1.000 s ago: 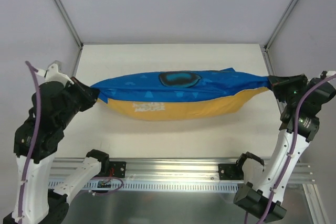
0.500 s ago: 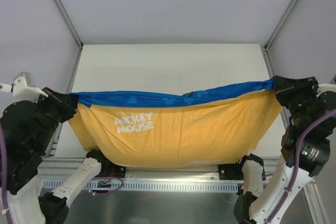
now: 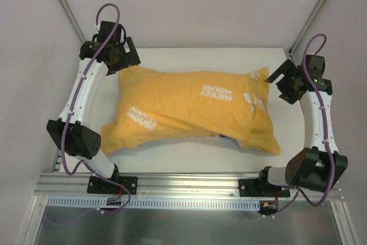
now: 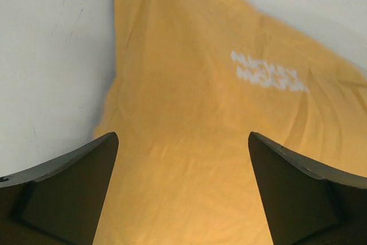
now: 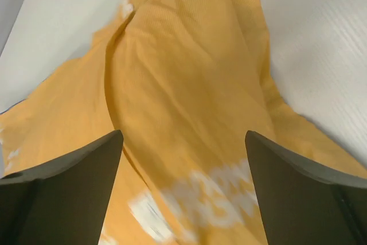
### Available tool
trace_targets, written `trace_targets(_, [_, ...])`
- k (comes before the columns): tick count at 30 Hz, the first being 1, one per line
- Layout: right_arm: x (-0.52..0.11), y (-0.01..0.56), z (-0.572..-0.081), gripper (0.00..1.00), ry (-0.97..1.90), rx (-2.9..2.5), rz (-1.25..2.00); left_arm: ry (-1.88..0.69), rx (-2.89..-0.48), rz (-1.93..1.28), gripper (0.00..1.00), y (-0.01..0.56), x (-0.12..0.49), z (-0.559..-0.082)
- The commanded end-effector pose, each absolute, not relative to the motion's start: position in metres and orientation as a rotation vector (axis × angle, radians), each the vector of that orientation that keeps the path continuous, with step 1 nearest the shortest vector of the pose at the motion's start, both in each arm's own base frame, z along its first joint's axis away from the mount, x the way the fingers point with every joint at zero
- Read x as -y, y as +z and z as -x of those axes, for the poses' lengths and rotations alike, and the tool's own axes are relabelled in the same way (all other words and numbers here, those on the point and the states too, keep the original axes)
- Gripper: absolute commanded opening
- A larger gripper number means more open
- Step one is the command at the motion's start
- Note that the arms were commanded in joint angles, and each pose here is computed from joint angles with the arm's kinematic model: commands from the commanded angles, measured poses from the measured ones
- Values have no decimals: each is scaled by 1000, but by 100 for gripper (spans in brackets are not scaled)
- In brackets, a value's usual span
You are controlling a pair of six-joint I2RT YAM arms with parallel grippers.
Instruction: Remove the pillowcase from the pillow
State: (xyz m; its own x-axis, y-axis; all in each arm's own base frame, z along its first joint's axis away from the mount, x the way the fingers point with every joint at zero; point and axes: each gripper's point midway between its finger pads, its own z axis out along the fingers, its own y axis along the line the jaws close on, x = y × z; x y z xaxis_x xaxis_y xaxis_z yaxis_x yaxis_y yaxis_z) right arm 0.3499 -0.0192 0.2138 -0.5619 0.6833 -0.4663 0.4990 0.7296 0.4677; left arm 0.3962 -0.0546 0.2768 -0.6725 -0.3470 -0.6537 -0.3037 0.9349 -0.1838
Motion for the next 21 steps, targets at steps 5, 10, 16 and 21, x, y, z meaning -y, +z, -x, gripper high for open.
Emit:
trace_targets(5, [21, 251, -303, 93, 289, -2147, -739, -190, -2235, 339, 93, 331, 72, -341])
trace_targets(10, [2, 213, -276, 62, 323, -2210, -683, -224, -2383, 223, 84, 274, 107, -286])
trace_targets(16, [-33, 154, -267, 52, 401, -2355, -612, -270, -2644, 191, 79, 180, 145, -233])
trace_targets(21, [-92, 110, -260, 46, 447, -2521, -443, -229, -2634, 219, 79, 174, 139, -230])
